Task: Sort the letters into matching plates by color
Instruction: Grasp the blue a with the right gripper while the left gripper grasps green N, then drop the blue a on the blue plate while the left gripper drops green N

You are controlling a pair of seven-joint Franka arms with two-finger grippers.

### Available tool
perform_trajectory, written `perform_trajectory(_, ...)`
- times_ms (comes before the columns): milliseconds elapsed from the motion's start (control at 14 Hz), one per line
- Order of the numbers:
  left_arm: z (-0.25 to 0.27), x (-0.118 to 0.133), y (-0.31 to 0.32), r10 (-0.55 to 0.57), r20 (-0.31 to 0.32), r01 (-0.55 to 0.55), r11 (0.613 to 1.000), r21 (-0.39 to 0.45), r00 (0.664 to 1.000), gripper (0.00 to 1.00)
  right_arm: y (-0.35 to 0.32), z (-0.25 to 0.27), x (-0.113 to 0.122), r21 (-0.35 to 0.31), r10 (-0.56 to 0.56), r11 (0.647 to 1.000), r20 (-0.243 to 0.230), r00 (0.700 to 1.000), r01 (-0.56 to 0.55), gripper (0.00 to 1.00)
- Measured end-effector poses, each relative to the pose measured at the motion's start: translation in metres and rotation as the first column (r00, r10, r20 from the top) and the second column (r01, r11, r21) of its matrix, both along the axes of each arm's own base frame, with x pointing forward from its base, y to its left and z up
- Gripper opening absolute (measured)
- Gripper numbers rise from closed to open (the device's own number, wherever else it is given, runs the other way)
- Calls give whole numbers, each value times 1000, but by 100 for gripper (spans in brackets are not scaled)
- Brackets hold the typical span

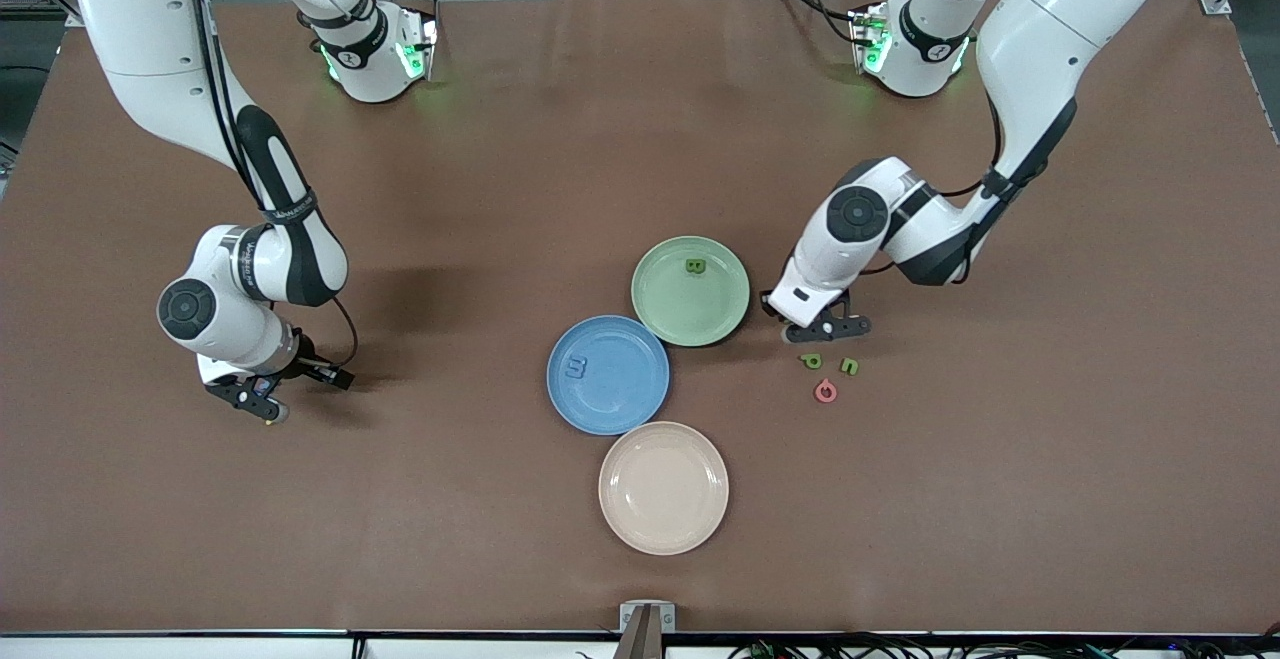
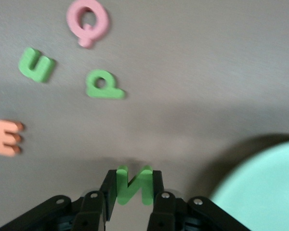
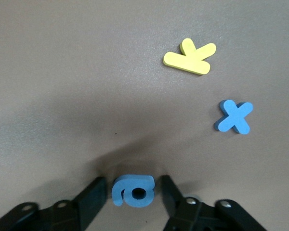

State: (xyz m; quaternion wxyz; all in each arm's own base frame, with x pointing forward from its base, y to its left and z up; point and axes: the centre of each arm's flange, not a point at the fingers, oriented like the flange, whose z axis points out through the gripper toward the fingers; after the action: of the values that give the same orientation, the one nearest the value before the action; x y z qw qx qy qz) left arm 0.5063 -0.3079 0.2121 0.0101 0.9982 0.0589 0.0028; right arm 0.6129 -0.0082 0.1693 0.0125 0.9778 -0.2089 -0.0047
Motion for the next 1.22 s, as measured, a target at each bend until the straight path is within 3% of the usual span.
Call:
perform_trajectory(501, 44, -24, -100, 69, 0, -69, 997, -45, 998, 33, 0, 1, 0, 1, 1, 1000, -4, 1000, -1, 42)
perform_trajectory(716, 43, -30, -135, 91, -18, -92, 994, -60, 996, 33, 11, 9, -1, 11, 16, 1000, -44, 999, -15, 40)
perform_trajectory(1002, 28, -37, -166, 122, -38, -124, 990, -59, 992, 33, 63, 52, 14, 23, -29, 999, -87, 996, 31, 37)
perform_trajectory(1216, 13, -52, -186, 115, -45, -117, 993, -36, 992, 33, 134, 87, 25, 24, -124, 992, -53, 991, 125, 37)
